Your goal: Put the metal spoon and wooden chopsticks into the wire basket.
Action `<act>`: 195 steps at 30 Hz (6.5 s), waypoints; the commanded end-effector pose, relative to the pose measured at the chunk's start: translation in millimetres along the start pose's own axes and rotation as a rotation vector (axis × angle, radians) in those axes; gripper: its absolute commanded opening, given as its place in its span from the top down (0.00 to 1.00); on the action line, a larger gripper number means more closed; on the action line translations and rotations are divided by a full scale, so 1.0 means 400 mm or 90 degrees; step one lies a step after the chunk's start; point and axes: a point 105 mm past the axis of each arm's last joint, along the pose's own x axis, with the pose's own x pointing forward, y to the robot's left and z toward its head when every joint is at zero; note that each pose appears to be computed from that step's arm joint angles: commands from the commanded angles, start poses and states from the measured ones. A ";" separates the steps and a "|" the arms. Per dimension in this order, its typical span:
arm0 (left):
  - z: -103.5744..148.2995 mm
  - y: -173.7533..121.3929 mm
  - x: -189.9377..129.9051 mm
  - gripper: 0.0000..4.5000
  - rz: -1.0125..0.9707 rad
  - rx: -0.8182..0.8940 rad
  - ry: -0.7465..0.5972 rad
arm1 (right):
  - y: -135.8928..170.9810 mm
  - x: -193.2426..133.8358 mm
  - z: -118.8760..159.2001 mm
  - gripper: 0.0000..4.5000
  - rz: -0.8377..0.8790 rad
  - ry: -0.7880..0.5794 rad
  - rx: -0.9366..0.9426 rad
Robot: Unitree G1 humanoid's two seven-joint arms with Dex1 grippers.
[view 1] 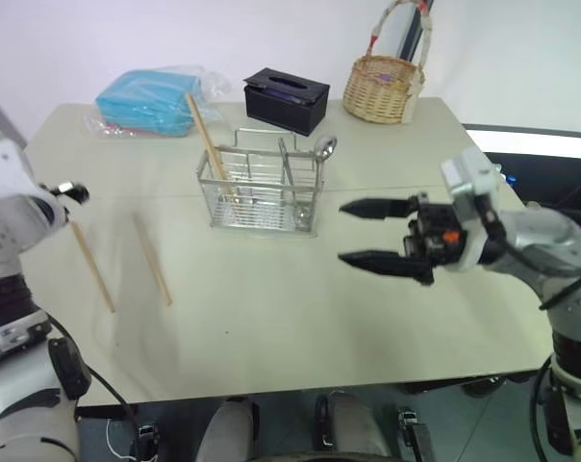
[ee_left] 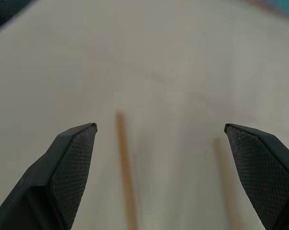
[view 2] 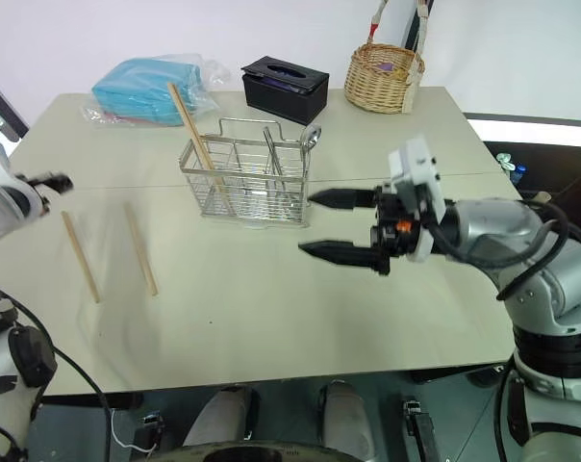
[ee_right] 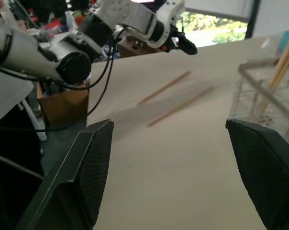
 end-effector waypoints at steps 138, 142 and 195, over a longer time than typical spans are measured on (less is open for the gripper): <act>-0.170 -0.288 0.120 0.56 -0.118 0.053 0.152 | -0.017 -0.047 0.034 0.13 -0.186 -0.063 -0.031; -0.158 -0.289 0.120 0.99 -0.116 0.051 0.147 | -0.018 -0.046 0.030 0.13 -0.195 -0.067 -0.029; 0.250 -0.664 -0.316 0.56 -0.684 -0.045 -0.543 | -0.086 -0.100 0.100 0.13 -0.340 -0.129 -0.068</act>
